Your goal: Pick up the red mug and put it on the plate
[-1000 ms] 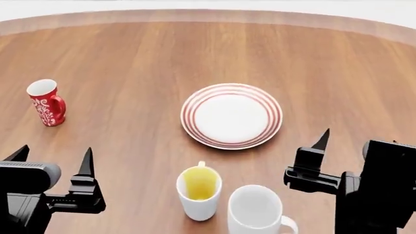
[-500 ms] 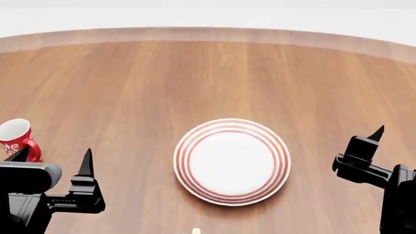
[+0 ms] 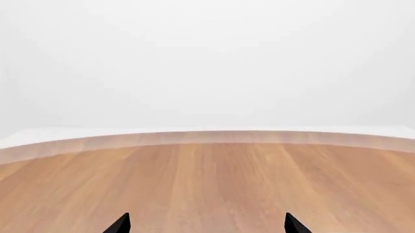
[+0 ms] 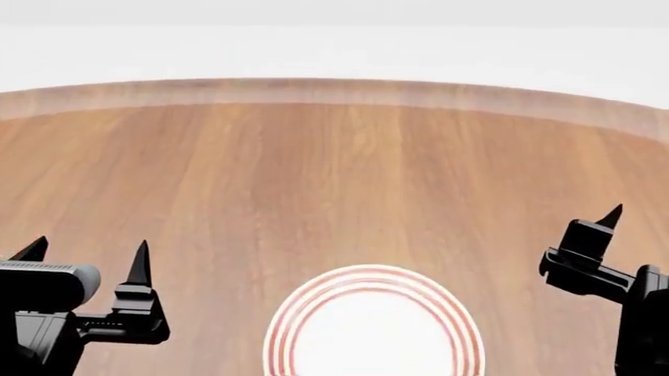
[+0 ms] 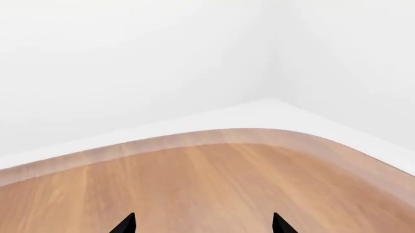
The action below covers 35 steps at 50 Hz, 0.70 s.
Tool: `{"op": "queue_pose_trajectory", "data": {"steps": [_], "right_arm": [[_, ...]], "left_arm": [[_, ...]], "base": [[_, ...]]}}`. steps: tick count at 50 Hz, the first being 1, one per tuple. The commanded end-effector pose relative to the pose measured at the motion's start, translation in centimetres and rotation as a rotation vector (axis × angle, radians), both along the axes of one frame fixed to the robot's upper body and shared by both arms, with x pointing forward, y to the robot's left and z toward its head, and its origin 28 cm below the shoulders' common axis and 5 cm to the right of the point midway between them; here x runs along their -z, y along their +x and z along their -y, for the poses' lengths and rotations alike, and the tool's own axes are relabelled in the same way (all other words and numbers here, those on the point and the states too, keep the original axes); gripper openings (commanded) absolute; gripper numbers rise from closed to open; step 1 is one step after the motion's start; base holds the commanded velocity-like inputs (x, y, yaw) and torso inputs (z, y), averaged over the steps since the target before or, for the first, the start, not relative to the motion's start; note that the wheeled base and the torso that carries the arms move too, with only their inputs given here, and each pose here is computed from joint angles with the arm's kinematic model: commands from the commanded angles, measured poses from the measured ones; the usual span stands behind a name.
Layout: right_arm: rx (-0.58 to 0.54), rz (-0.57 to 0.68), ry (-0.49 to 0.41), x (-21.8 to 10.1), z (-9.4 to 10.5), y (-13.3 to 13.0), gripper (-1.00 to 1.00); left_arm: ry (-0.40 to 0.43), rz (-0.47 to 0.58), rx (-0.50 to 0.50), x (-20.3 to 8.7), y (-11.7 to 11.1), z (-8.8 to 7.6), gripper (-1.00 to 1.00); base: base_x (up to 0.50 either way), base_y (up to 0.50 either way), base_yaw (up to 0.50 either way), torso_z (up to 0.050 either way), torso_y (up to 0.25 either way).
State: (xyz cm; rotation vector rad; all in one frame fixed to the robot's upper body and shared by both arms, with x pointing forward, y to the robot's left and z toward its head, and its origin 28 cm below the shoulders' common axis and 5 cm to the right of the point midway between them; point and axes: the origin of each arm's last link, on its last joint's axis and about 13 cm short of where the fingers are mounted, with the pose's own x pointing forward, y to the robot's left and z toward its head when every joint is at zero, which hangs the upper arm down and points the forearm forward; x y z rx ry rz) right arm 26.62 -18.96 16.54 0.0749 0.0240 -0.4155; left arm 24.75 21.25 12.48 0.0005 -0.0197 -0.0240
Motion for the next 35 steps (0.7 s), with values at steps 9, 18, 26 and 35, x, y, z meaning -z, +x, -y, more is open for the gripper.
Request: {"op": "queue_pose_trajectory", "data": {"steps": [9, 18, 26, 35], "right_arm": [[-0.004, -0.035, -0.005, 0.8, -0.3, 0.4, 1.0], [-0.015, -0.046, -0.018, 0.8, -0.5, 0.4, 1.0], [-0.024, -0.057, -0.013, 1.1, -0.5, 0.6, 1.0], [-0.027, -0.061, -0.015, 1.2, -0.5, 0.7, 1.0]], "left_arm": [[-0.014, -0.003, -0.005, 0.4, 0.2, -0.2, 1.0], [-0.013, -0.004, -0.009, 0.5, 0.3, -0.3, 1.0], [-0.051, -0.052, -0.231, 0.5, 1.5, -0.7, 1.0], [-0.137, -0.081, -0.528, 0.7, 2.9, -1.4, 1.0]], "base": [[0.17, 0.0, 0.0, 0.0, 0.0], [0.0, 0.0, 0.0, 0.0, 0.0], [0.0, 0.0, 0.0, 0.0, 0.0], [0.0, 0.0, 0.0, 0.0, 0.0]]}}
